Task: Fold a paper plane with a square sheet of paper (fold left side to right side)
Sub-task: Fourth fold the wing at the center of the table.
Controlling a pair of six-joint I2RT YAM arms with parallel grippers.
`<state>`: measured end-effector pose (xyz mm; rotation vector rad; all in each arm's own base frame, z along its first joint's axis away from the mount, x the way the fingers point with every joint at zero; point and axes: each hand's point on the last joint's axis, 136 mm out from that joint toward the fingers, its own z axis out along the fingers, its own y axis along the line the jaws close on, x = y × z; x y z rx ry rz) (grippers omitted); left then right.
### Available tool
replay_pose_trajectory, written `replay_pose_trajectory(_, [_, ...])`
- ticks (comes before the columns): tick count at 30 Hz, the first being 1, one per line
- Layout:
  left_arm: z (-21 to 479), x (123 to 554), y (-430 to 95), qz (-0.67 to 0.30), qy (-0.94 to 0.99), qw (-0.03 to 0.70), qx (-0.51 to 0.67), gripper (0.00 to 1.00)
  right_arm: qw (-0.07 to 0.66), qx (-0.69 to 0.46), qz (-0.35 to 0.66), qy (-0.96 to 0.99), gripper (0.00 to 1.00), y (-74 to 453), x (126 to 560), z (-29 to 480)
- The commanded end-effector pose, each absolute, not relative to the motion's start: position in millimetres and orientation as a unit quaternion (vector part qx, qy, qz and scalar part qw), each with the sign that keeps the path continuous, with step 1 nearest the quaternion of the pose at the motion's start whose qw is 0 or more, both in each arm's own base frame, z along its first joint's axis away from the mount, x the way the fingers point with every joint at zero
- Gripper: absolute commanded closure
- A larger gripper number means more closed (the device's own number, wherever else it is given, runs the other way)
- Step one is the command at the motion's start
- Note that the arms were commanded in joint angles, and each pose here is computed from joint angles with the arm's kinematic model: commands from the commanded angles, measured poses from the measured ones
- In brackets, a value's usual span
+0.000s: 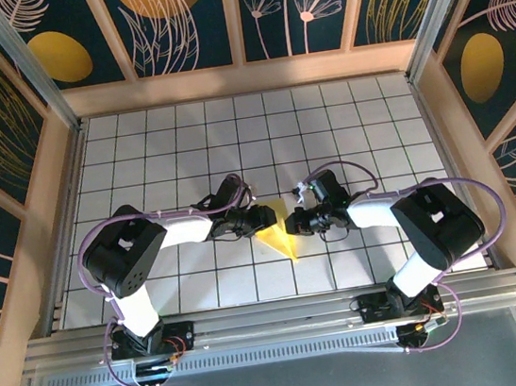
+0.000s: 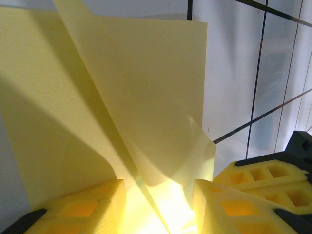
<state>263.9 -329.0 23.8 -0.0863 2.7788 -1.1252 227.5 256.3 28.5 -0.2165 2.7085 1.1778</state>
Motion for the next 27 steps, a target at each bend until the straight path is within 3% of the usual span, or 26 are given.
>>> replay_pose_trajectory(1, [-7.0, 251.7, -310.6, -0.324, 0.944, 0.052, -0.041, 0.59, 0.094, -0.076, 0.378, 0.918, 1.00, 253.4, 233.6, 24.5])
replay_pose_trajectory(27, [-7.3, 251.0, -309.7, -0.323, 0.944, 0.052, -0.041, 0.58, 0.093, -0.074, 0.357, 0.927, 1.00, 249.1, 236.6, 18.7])
